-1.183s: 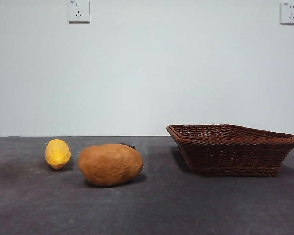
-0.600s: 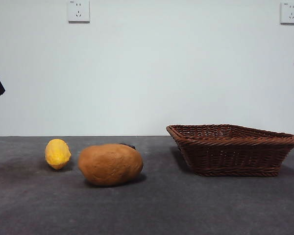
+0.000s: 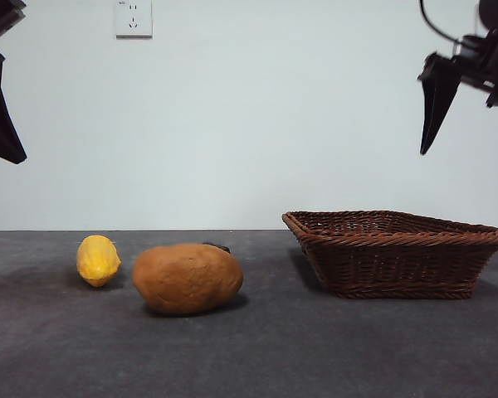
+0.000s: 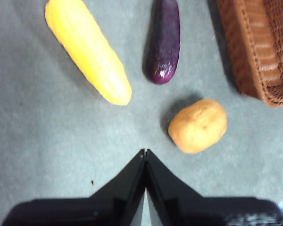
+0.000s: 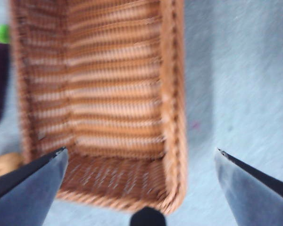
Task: Help me put the vegetables on the table into the basket
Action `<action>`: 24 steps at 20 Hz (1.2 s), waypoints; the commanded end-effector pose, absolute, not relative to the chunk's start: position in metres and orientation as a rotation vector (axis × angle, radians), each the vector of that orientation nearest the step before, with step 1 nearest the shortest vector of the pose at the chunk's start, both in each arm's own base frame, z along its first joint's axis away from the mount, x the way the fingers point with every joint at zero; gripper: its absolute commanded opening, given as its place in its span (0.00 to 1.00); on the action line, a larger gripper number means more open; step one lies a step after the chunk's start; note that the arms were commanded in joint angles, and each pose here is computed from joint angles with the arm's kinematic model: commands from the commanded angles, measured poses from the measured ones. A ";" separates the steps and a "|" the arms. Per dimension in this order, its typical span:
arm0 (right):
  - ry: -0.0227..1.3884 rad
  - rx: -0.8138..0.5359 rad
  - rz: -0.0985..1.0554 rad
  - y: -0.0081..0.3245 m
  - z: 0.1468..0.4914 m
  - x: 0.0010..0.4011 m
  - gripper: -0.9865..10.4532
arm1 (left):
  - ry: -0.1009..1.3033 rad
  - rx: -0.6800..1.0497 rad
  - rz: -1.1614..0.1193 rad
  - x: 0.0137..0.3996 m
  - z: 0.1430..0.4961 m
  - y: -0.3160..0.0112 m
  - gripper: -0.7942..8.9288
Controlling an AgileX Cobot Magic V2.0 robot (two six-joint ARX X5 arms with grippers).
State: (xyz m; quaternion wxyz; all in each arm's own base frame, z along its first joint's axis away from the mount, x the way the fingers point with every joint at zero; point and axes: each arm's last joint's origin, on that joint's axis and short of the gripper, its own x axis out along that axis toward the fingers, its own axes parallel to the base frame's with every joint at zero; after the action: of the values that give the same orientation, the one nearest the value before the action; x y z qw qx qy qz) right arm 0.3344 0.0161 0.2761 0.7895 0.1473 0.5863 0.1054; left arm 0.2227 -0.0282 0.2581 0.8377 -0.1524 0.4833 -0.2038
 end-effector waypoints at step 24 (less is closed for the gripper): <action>1.468 0.256 0.244 0.024 0.188 0.428 0.26 | 1.147 -0.282 -0.456 0.224 0.241 -0.028 0.08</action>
State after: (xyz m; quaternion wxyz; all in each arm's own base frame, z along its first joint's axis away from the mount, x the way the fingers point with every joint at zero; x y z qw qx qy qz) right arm 0.4260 0.0216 0.1941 0.7318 0.1205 0.6625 0.1054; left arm 0.2242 -0.0283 0.2424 0.8067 -0.1366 0.5364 -0.2072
